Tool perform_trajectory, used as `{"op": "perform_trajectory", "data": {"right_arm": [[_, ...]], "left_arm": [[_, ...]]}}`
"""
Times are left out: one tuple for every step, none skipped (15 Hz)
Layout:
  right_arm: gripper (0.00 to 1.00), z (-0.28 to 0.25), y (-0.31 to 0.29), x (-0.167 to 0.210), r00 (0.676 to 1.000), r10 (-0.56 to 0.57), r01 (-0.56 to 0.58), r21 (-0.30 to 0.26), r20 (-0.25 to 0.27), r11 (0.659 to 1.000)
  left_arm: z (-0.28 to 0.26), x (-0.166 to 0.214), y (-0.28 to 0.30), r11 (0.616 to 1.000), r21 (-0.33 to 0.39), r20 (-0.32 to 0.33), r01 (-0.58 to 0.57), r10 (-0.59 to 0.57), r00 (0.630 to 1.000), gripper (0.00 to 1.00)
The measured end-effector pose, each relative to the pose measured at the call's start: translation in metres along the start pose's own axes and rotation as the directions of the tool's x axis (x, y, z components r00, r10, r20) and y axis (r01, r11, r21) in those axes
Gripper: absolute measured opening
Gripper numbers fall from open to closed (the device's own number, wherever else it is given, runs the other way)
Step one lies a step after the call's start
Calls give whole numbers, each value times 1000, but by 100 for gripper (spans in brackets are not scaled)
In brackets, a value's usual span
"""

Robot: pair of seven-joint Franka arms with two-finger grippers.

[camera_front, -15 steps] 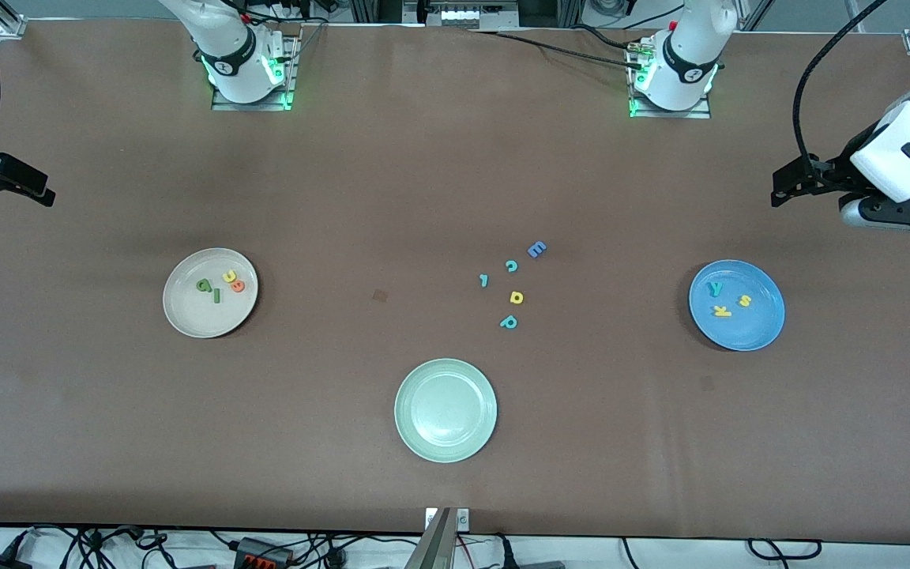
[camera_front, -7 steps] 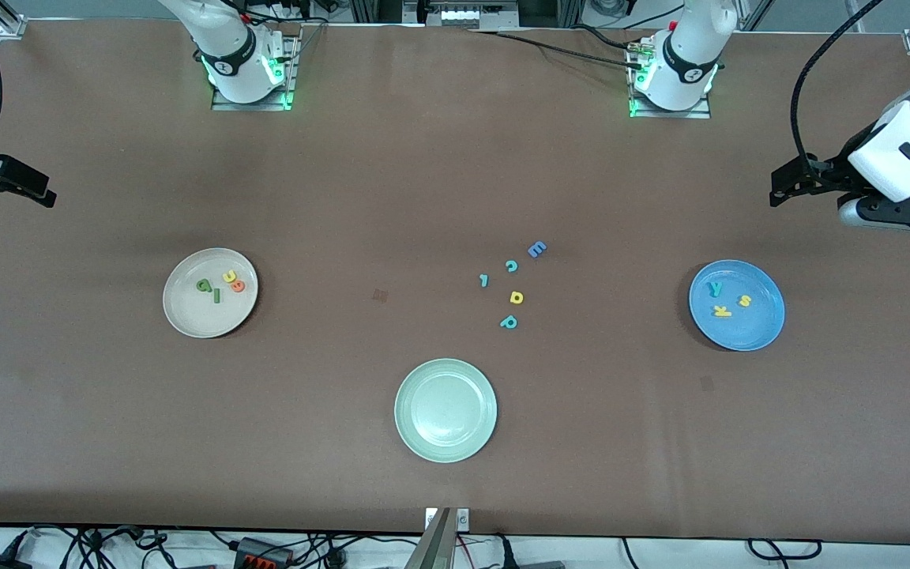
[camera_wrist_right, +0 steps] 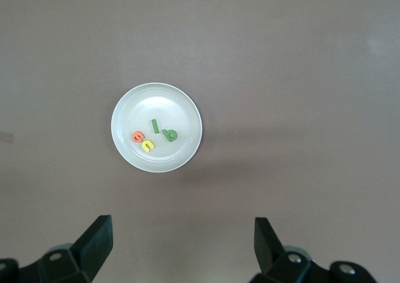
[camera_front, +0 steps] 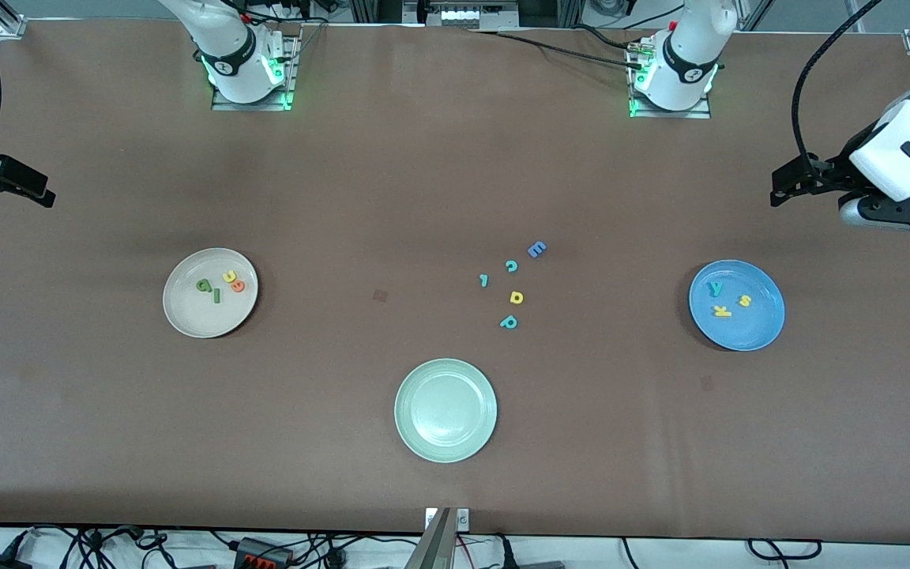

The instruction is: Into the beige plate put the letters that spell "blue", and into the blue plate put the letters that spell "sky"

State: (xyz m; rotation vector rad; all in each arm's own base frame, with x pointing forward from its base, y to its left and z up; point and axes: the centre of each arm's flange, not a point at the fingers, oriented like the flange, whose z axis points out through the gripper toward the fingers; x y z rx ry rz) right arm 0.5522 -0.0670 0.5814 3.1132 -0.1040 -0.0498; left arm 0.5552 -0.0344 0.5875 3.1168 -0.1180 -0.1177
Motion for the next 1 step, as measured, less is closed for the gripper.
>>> {"op": "perform_trajectory", "data": {"right_arm": [[100, 0, 0, 0, 1000, -2, 2, 0, 0, 1000]], "left_arm": [[0, 0, 0, 1000, 0, 0, 0, 0, 1000, 100]]}}
